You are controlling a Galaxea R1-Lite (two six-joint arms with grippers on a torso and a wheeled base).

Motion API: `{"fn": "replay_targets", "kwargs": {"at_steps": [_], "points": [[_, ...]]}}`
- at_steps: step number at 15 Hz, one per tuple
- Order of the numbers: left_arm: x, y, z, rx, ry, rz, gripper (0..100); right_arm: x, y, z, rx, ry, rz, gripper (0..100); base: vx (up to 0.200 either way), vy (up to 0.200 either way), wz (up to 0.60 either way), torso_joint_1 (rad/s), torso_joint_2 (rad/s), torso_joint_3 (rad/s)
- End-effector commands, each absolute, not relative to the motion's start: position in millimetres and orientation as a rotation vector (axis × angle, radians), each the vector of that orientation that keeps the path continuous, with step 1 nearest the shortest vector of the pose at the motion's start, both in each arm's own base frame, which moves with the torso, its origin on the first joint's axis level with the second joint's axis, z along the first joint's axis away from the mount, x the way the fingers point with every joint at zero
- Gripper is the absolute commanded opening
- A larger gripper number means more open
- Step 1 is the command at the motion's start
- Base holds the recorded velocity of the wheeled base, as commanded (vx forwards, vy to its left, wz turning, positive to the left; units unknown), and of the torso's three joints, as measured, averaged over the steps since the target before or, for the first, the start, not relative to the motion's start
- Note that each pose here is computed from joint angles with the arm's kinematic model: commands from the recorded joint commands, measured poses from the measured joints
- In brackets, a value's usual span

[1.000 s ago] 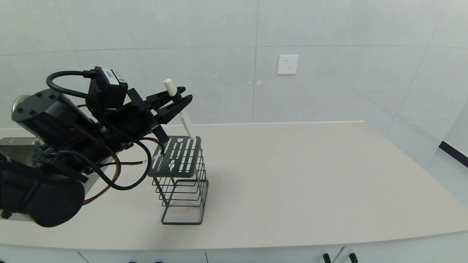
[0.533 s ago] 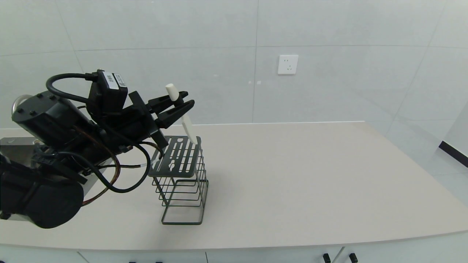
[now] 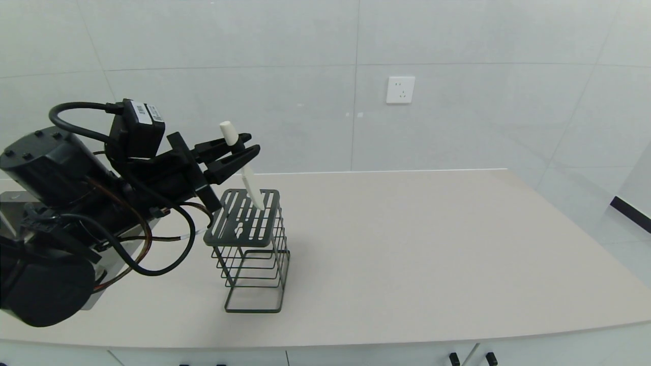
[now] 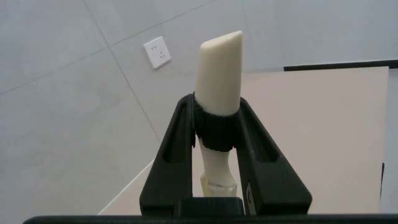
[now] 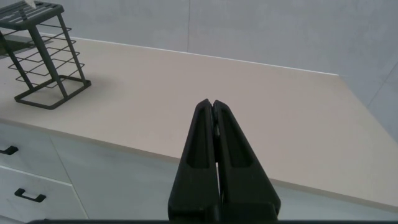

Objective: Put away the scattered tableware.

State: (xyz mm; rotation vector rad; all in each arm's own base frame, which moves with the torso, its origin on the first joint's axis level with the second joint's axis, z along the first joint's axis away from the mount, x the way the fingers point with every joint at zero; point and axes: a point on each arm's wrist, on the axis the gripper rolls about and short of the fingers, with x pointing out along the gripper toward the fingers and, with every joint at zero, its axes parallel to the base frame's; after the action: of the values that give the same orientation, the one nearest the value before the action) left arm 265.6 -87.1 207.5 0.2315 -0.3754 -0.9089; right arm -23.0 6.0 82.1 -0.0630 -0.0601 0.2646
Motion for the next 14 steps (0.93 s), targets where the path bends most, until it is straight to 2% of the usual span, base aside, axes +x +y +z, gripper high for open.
{"fn": "replay_targets", "kwargs": {"at_steps": [1,7,14], "points": [[266,-87,209,0.234,-0.383,-0.907,0,-23,6,82,-0.063,-0.058,0.265,0,0.0,0.0,0.0,0.0,0.0,0.0],[275,-91,198,0.256,-0.374,-0.916,0,-23,6,82,-0.063,-0.058,0.265,0,0.0,0.0,0.0,0.0,0.0,0.0],[274,-98,208,0.263,-0.425,-0.951,0,-23,6,82,-0.065,-0.058,0.265,0,0.0,0.0,0.0,0.0,0.0,0.0]]}}
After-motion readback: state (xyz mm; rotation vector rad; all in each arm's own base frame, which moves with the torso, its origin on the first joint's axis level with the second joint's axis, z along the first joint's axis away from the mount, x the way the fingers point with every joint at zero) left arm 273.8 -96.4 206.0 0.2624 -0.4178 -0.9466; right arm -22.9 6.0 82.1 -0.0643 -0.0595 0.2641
